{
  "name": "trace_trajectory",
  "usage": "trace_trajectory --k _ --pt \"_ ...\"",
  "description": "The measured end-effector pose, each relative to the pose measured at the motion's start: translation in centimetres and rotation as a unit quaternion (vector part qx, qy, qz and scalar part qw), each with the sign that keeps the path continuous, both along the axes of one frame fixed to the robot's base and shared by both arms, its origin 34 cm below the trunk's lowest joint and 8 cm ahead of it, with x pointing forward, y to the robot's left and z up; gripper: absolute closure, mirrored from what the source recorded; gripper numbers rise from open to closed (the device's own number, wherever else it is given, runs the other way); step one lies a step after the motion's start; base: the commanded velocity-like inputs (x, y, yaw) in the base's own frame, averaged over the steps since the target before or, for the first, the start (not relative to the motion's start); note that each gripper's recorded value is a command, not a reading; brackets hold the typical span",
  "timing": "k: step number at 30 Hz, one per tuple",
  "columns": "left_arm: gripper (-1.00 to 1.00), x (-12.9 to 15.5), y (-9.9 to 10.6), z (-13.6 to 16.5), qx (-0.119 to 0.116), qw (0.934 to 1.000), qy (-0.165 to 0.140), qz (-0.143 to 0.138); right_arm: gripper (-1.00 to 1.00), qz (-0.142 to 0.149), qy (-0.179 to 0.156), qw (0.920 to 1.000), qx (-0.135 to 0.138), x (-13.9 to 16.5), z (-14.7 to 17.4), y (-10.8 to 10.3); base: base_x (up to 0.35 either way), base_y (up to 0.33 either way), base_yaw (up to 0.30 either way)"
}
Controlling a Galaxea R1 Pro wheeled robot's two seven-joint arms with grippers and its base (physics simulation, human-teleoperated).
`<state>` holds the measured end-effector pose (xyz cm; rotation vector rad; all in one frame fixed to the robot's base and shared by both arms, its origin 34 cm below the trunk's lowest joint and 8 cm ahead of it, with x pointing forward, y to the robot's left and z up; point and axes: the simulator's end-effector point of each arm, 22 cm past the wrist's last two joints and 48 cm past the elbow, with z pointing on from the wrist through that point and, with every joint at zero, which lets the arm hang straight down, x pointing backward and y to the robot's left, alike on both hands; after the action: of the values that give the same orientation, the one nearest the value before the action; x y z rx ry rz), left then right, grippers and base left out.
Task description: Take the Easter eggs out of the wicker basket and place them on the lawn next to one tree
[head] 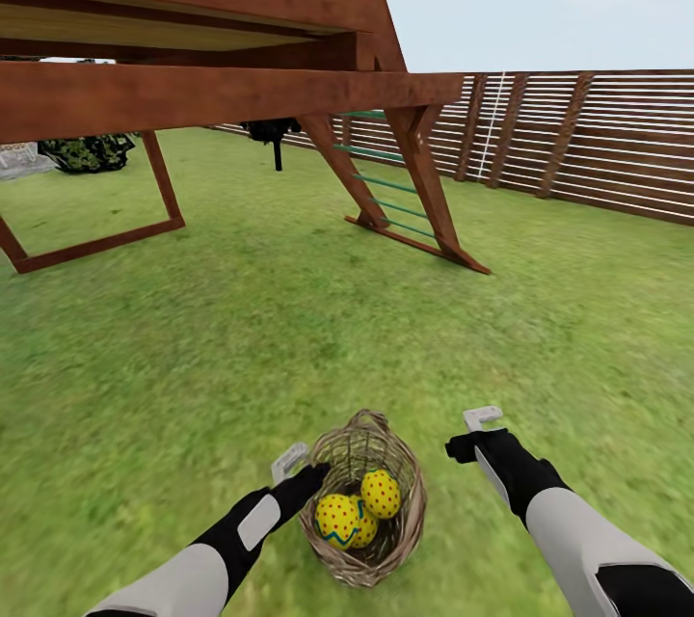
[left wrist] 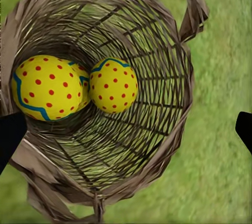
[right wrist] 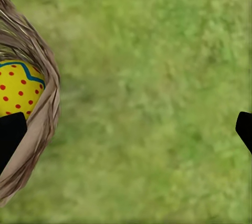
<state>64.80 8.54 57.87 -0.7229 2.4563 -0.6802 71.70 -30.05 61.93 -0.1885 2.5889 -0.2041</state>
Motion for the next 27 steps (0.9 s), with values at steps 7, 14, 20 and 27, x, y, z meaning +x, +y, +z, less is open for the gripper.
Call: trace_trajectory --k 7,14,20,27 --pt "-1.0 -0.6 0.0 -0.4 -0.006 0.9999 0.01 0.011 -1.0 0.0 0.0 1.0 0.0 0.0 0.0 0.1 0.0 0.0 0.0" --pt "-1.0 -2.2 0.9 -1.9 -0.035 0.9948 0.042 0.086 -1.0 0.0 0.001 1.0 0.001 -0.1 -0.1 0.1 0.0 0.0 0.0" --pt "-1.0 -4.0 2.6 -3.6 0.003 0.9906 0.081 0.111 -1.0 0.0 0.001 1.0 0.001 -0.1 -0.1 0.2 0.0 0.0 0.0" --pt "-1.0 -4.2 4.7 -4.1 0.044 0.9852 0.083 0.143 -1.0 0.0 0.001 1.0 0.002 -0.1 -0.1 0.2 0.0 0.0 0.0"
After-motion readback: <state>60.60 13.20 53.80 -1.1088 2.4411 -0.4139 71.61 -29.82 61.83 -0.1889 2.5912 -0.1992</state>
